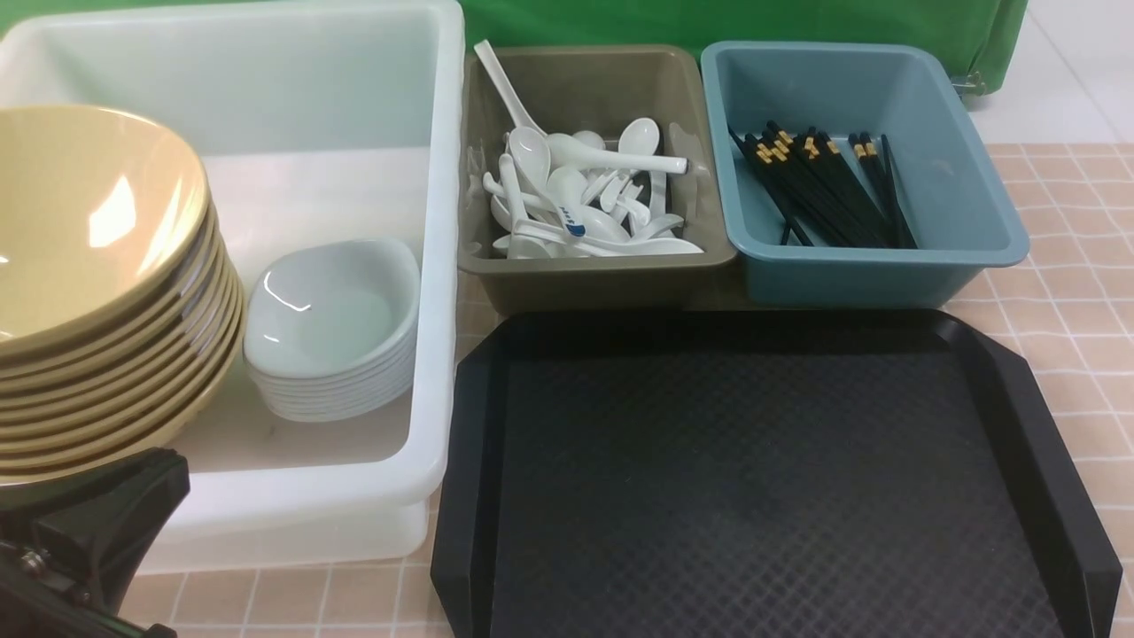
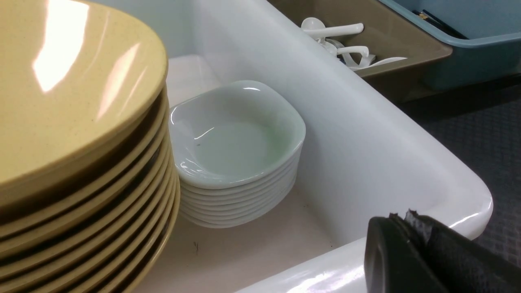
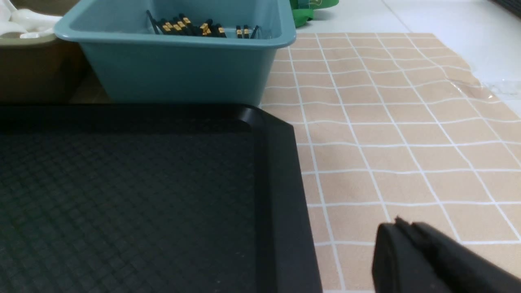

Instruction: On brown table put chopsticks spoon bowls plates into blue grey white boxes.

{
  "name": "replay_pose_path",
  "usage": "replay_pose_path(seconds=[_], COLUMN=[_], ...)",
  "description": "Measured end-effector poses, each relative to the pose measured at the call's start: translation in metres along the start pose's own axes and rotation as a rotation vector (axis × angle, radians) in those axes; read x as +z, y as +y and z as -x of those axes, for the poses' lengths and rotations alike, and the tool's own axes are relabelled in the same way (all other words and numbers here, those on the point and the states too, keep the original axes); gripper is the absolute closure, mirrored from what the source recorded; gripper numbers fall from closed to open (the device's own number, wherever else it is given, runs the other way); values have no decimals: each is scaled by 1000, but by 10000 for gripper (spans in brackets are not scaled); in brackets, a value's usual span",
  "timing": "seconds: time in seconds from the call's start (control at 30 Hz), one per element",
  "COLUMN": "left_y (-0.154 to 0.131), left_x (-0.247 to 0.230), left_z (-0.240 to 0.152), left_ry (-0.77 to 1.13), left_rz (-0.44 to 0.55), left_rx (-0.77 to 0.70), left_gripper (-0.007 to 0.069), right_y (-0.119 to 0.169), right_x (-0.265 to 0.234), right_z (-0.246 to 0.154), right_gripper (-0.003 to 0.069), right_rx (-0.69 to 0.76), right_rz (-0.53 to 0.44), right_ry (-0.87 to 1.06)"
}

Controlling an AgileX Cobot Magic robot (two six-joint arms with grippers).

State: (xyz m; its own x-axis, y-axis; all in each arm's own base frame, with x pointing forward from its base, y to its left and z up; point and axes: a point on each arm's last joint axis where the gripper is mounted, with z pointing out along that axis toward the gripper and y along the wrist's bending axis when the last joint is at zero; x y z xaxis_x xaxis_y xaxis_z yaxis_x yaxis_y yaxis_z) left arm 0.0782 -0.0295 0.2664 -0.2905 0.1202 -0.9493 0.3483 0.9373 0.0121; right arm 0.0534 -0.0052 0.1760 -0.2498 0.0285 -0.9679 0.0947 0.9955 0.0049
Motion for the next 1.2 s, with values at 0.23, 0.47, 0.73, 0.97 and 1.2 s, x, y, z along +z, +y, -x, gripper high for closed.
replay_pose_path(seconds=[0.23,0.47,0.73,0.97,1.2], left_y=[0,1,18,17,14], left_x=[0,0,-4,-6,-2], left_z=[0,-11,-53,-77,-95], left_ry=[0,-7,-304,-270,-74], left_rz=[0,26,292,338,301], left_rx=[0,20,76,2,-136], left_gripper=[624,624,624,624,624], right_y=[0,0,0,0,0], right_x=[0,0,0,0,0], right_z=[0,0,0,0,0], right_gripper=[587,580,569,560,559], right_rx=[0,-1,-1,-1,0], right_rz=[0,0,0,0,0], right_ry=[2,3,2,2,2])
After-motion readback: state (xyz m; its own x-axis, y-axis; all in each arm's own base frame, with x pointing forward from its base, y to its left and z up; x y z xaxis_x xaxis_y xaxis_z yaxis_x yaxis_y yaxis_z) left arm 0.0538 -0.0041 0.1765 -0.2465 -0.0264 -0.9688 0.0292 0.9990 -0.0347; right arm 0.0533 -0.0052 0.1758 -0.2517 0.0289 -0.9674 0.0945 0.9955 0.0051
